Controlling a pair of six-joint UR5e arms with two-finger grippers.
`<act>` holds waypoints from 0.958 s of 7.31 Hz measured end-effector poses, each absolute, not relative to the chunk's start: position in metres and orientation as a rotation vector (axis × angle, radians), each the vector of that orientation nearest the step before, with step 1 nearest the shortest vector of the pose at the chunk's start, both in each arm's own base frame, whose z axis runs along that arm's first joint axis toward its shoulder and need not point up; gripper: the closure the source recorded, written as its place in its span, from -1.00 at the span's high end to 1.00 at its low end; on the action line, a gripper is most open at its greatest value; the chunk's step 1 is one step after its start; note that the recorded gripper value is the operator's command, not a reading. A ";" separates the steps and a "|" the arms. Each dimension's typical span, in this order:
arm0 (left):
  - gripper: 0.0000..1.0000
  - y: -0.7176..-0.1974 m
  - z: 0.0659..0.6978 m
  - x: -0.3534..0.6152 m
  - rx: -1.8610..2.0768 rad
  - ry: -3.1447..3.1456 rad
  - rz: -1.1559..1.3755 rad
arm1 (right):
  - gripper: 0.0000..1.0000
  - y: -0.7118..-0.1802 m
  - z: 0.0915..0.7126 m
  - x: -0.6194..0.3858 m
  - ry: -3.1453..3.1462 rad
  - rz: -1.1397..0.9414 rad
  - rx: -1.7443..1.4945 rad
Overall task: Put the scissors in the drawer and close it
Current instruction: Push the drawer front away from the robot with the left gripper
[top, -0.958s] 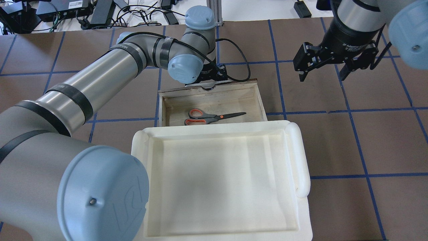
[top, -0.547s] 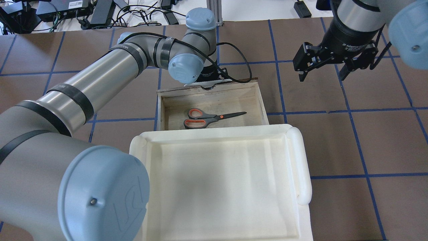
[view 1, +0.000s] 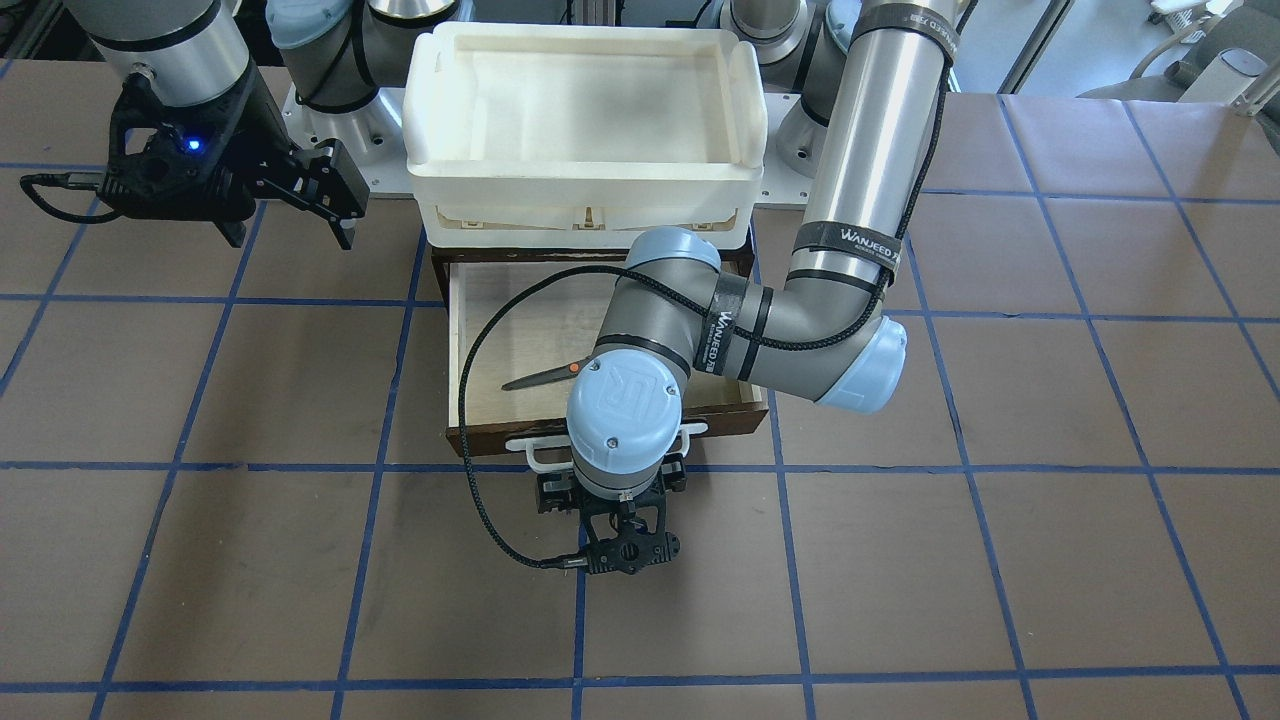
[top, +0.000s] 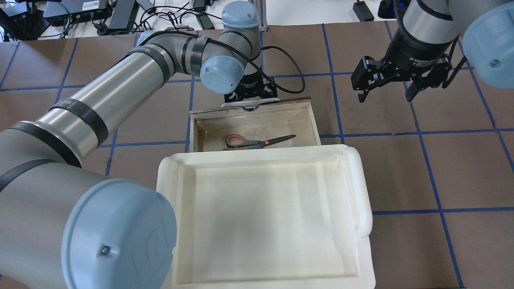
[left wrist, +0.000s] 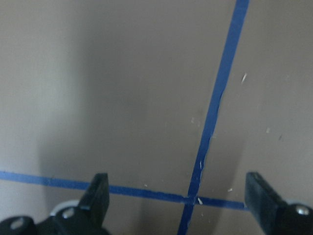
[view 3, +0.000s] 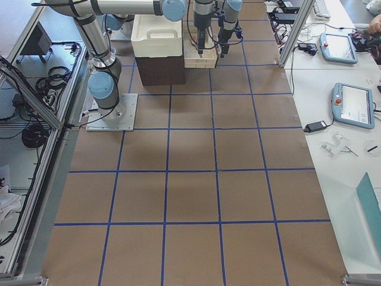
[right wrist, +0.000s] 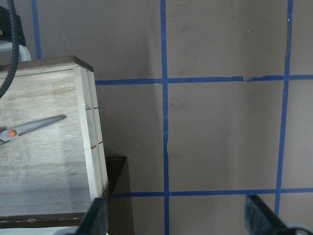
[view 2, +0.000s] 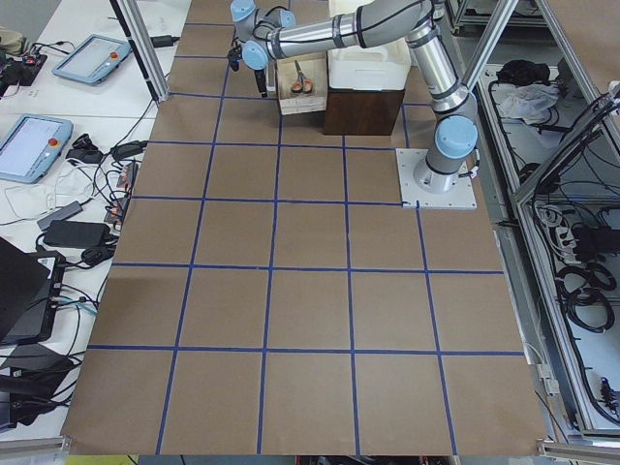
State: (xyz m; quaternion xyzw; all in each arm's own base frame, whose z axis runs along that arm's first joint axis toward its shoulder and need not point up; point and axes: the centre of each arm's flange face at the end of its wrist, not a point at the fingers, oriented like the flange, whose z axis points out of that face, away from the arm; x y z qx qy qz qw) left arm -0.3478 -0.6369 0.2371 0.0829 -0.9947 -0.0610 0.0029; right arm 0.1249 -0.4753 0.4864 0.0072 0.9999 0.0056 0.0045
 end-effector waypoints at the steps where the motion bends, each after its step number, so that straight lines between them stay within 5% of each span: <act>1: 0.95 -0.635 0.240 -0.350 0.257 -3.121 -0.205 | 1.00 -0.475 0.485 0.125 3.133 0.022 0.022; 7: 0.98 -0.598 0.285 -0.351 0.235 -3.147 -0.344 | 1.00 -0.474 0.482 0.121 3.169 0.033 0.021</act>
